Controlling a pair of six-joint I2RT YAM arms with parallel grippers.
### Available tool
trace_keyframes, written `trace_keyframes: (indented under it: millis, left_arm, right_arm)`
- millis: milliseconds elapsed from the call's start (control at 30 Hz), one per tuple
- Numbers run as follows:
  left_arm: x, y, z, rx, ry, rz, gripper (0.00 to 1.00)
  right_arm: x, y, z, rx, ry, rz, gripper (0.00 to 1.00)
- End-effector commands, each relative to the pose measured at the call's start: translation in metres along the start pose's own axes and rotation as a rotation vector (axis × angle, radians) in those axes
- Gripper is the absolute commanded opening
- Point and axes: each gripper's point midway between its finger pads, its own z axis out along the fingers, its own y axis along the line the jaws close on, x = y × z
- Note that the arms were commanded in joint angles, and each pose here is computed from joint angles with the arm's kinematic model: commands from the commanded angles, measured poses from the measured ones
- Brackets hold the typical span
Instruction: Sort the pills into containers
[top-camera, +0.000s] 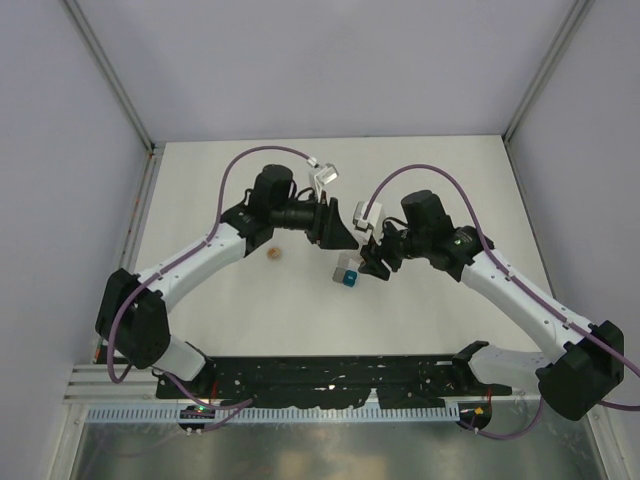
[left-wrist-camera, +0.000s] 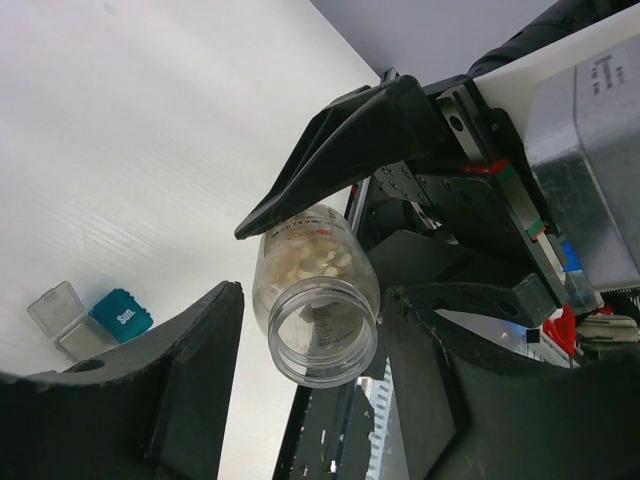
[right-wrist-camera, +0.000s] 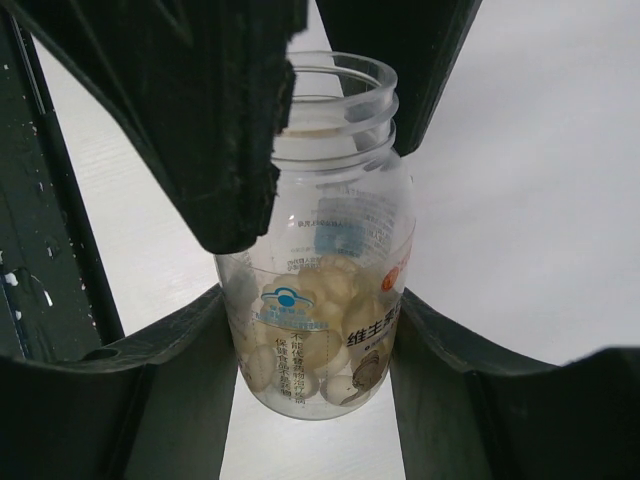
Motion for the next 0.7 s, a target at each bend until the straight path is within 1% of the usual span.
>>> trace_keyframes:
  millis: [0, 133, 200, 233, 300, 367, 400, 500, 533, 567, 667]
  left_arm:
    - [-0.013, -0.007, 0.005, 0.025, -0.019, 0.019, 0.56]
    - [-0.008, -0.006, 0.006, 0.033, -0.006, 0.009, 0.47]
    - [-0.007, -0.007, 0.006, 0.039, -0.005, 0.013, 0.39]
    - [-0.008, -0.008, 0.006, 0.046, -0.005, 0.016, 0.34]
    - [-0.007, -0.01, 0.005, 0.058, -0.001, 0.014, 0.17]
    - [-0.005, -0.012, 0.005, 0.068, 0.002, 0.015, 0.0]
    - [-0.005, -0.012, 0.004, 0.071, 0.0, 0.014, 0.0]
    - [-0.005, -0.017, 0.002, 0.107, -0.012, 0.008, 0.0]
    - [-0.006, -0.018, 0.0, 0.123, -0.019, 0.004, 0.0]
    - [-0.007, -0.021, -0.001, 0.142, -0.024, 0.003, 0.0]
    - [-0.014, -0.027, -0.007, 0.197, -0.044, 0.007, 0.0]
  right_arm:
    - [-0.029, -0.005, -0.009, 0.017, -0.085, -0.034, 0.22]
    - [-0.031, -0.005, -0.011, 0.025, -0.095, -0.035, 0.22]
    - [-0.032, -0.005, -0.012, 0.03, -0.099, -0.036, 0.22]
    - [-0.033, -0.005, -0.013, 0.032, -0.103, -0.035, 0.23]
    - [-0.034, -0.006, -0.014, 0.036, -0.103, -0.029, 0.27]
    - [-0.035, -0.007, -0.014, 0.045, -0.103, -0.026, 0.34]
    - [-0.035, -0.008, -0.015, 0.052, -0.101, -0.025, 0.46]
    - [-0.037, -0.009, -0.018, 0.063, -0.106, -0.029, 0.6]
    - [-0.037, -0.009, -0.019, 0.067, -0.107, -0.032, 0.63]
    - [-0.039, -0.009, -0.021, 0.071, -0.112, -0.036, 0.68]
    - [-0.045, -0.01, -0.026, 0.085, -0.132, -0.056, 0.74]
